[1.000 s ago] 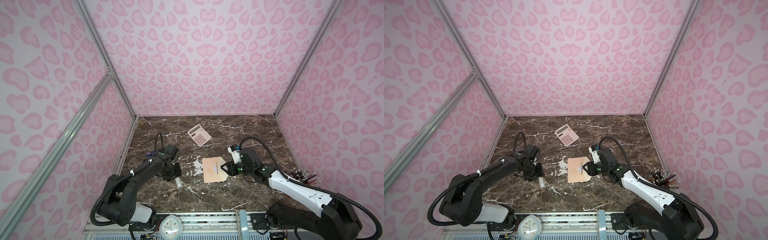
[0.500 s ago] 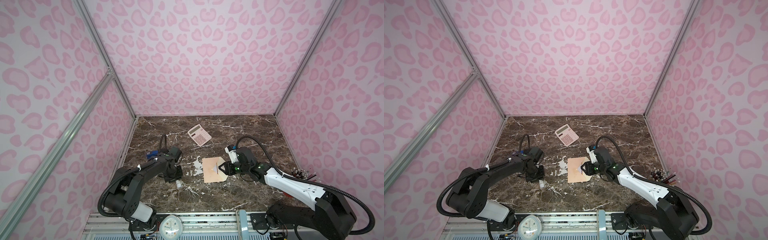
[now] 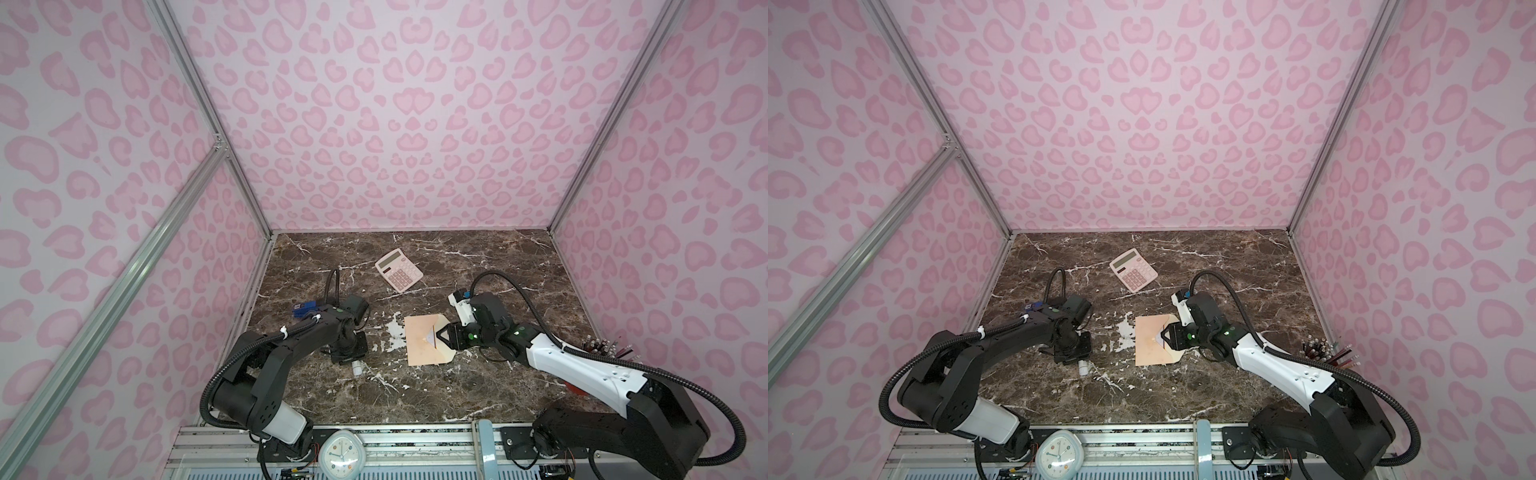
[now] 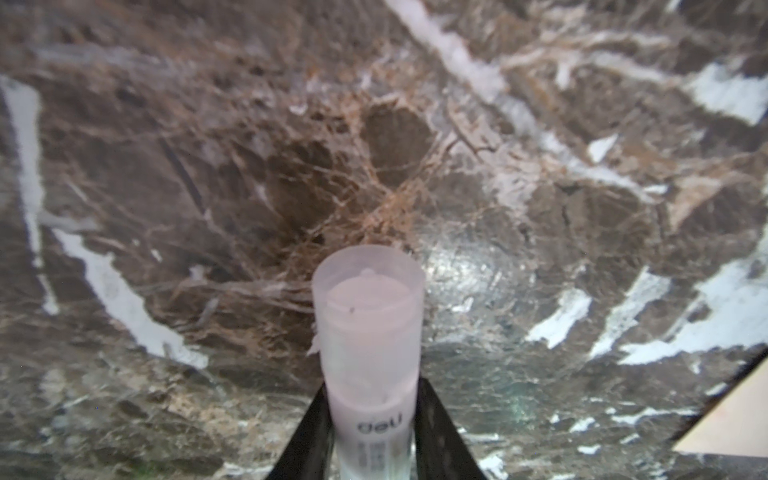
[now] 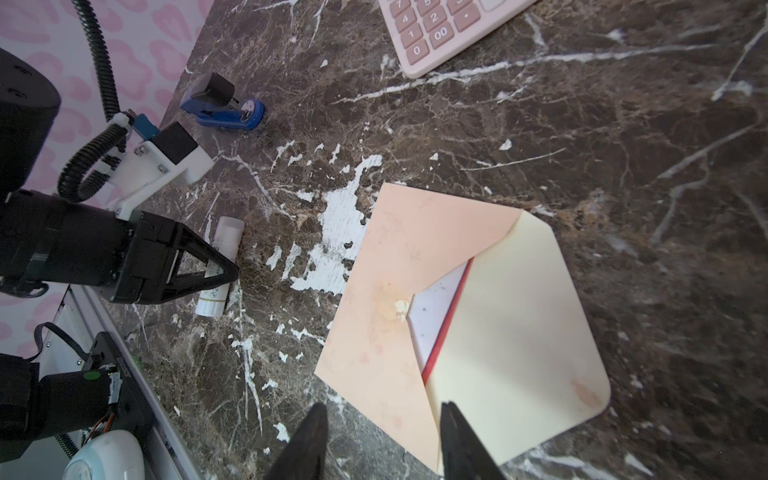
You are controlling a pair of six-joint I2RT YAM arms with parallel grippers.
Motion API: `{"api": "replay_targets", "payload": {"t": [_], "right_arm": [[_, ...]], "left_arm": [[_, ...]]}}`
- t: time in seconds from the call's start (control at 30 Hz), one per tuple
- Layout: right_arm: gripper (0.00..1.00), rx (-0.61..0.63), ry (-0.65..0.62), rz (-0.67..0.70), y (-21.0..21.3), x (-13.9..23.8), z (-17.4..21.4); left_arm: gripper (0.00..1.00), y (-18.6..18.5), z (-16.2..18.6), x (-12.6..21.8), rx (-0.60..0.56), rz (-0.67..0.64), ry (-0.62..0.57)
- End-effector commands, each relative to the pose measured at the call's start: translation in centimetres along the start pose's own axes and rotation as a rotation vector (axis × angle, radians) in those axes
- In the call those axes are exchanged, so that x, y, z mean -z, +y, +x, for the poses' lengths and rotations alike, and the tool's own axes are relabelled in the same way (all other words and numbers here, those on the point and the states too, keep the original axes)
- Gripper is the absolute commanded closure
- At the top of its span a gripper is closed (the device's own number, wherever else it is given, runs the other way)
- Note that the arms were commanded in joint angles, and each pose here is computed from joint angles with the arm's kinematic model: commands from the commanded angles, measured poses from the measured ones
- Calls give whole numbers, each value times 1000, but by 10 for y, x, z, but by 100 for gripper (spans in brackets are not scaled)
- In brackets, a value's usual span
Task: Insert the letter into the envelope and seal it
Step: 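Reach the left gripper down to the white glue stick and grasp it, then lift the glue stick with the left gripper while the right gripper rises toward it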
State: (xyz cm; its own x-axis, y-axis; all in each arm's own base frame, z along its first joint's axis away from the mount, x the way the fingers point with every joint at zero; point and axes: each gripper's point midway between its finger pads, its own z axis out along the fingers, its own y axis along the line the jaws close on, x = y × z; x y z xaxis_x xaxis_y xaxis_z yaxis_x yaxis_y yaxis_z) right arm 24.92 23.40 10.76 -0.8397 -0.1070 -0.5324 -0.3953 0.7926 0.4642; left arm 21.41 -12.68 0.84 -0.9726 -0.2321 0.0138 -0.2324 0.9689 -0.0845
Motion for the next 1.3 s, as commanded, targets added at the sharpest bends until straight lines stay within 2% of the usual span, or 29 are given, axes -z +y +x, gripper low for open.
{"api": "replay_targets", "payload": {"t": [0.0, 0.2, 0.57, 0.7, 0.87, 1.07, 1.27], "right_arm": [[53, 6, 1, 1, 0, -1, -1], [53, 11, 3, 2, 0, -1, -1], [53, 31, 4, -3, 4, 0, -8], [52, 54, -8, -11, 11, 5, -16], [51, 111, -60, -53, 30, 22, -43], [51, 79, -212, -130, 61, 52, -102], [50, 76, -348, -195, 99, 90, -162]], "left_arm": [[66, 14, 3, -11, -4, -81, 6], [65, 15, 12, -19, -31, -151, 26], [73, 15, 14, -23, -35, -152, 24], [75, 4, 7, -11, -59, -104, -15], [75, -45, -20, 45, -175, 117, -168], [76, -123, -46, 153, -402, 475, -411], [76, -165, -56, 228, -525, 680, -583]]}}
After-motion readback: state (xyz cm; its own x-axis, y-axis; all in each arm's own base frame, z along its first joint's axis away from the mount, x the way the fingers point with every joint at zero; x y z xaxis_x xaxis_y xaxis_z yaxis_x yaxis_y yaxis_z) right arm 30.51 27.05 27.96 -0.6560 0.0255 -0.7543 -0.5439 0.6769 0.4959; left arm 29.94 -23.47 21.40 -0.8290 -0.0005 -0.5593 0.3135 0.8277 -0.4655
